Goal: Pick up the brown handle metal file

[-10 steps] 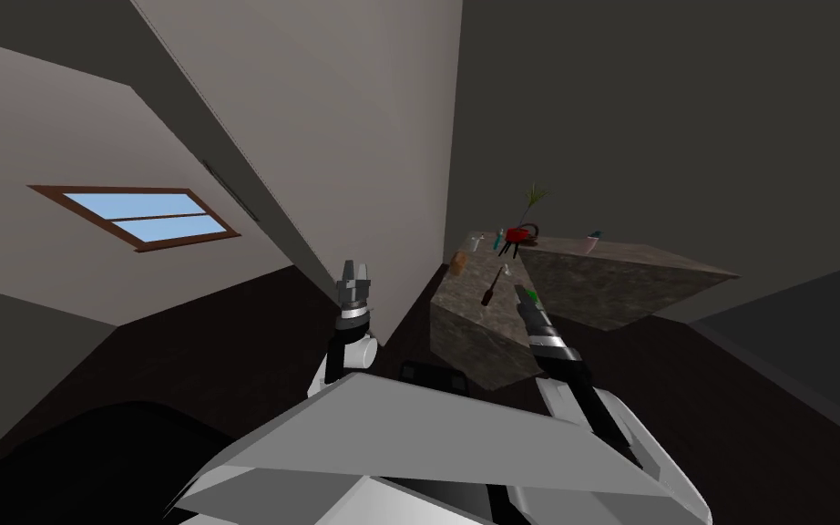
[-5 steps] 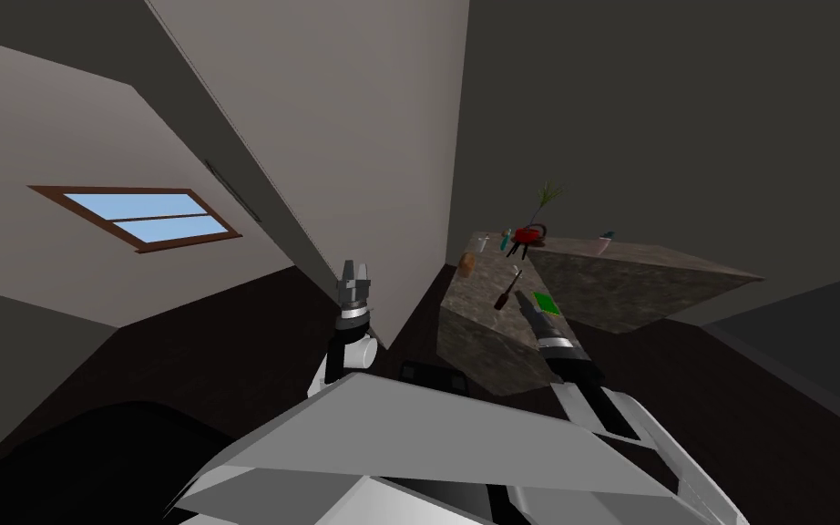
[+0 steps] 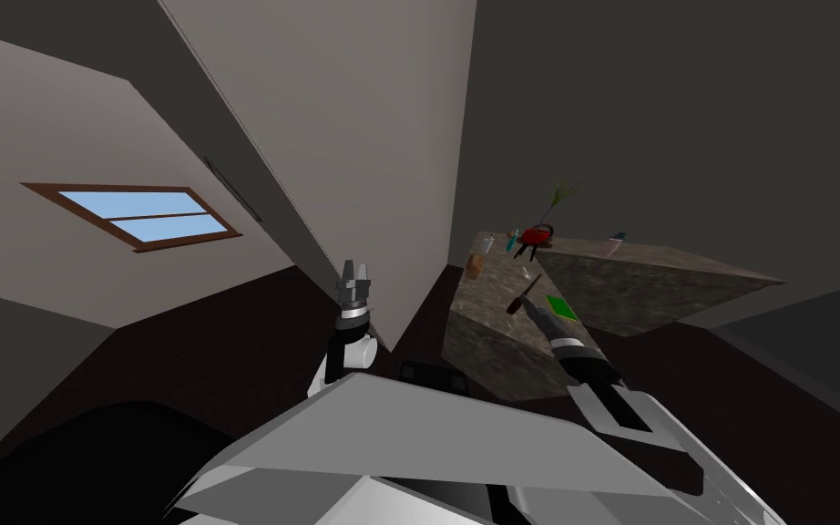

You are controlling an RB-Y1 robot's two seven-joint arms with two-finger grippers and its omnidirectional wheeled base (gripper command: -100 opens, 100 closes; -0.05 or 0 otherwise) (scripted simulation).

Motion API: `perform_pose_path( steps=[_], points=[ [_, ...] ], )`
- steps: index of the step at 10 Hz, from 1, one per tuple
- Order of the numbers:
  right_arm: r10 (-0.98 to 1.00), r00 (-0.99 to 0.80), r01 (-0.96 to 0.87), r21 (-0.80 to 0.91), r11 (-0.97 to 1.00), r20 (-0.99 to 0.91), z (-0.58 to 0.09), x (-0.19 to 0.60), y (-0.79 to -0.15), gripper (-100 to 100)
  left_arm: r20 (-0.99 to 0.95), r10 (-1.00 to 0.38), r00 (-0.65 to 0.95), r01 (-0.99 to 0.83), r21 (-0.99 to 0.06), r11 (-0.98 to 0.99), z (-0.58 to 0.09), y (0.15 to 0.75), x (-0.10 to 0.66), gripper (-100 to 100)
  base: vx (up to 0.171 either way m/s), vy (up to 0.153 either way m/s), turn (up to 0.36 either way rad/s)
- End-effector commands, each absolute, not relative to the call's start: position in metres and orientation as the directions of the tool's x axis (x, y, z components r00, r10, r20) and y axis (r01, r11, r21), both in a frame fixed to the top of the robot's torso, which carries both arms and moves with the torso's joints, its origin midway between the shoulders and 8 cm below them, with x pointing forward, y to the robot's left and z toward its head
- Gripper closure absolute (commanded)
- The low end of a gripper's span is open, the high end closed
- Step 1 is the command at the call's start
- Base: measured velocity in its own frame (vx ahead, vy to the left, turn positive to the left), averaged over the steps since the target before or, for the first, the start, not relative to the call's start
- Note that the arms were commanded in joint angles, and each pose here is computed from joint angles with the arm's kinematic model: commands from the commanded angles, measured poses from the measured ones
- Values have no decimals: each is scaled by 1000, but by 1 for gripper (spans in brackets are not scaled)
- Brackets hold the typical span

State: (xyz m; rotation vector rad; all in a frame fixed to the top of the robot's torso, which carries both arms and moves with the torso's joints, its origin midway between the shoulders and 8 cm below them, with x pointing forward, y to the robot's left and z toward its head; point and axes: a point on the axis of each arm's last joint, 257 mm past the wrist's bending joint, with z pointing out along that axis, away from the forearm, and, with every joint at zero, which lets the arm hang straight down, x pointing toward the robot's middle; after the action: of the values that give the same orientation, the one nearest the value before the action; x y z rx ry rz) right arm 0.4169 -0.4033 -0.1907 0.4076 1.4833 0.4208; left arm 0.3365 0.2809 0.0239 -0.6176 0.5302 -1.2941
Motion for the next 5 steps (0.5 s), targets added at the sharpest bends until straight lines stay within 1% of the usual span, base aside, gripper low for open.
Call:
perform_pose_path(
  steps=[1,5],
  points=[
    [432,18,24,432,901,-902,-199,418,-422,-100,-19,-980,198,712,-685,157,24,281,337,0,33,103,5],
    [241,-48,124,234,964,-969,-212,418,-477,-100,-19,-980,198,712,-685,157,24,281,336,0,43,121,2]
  ],
)
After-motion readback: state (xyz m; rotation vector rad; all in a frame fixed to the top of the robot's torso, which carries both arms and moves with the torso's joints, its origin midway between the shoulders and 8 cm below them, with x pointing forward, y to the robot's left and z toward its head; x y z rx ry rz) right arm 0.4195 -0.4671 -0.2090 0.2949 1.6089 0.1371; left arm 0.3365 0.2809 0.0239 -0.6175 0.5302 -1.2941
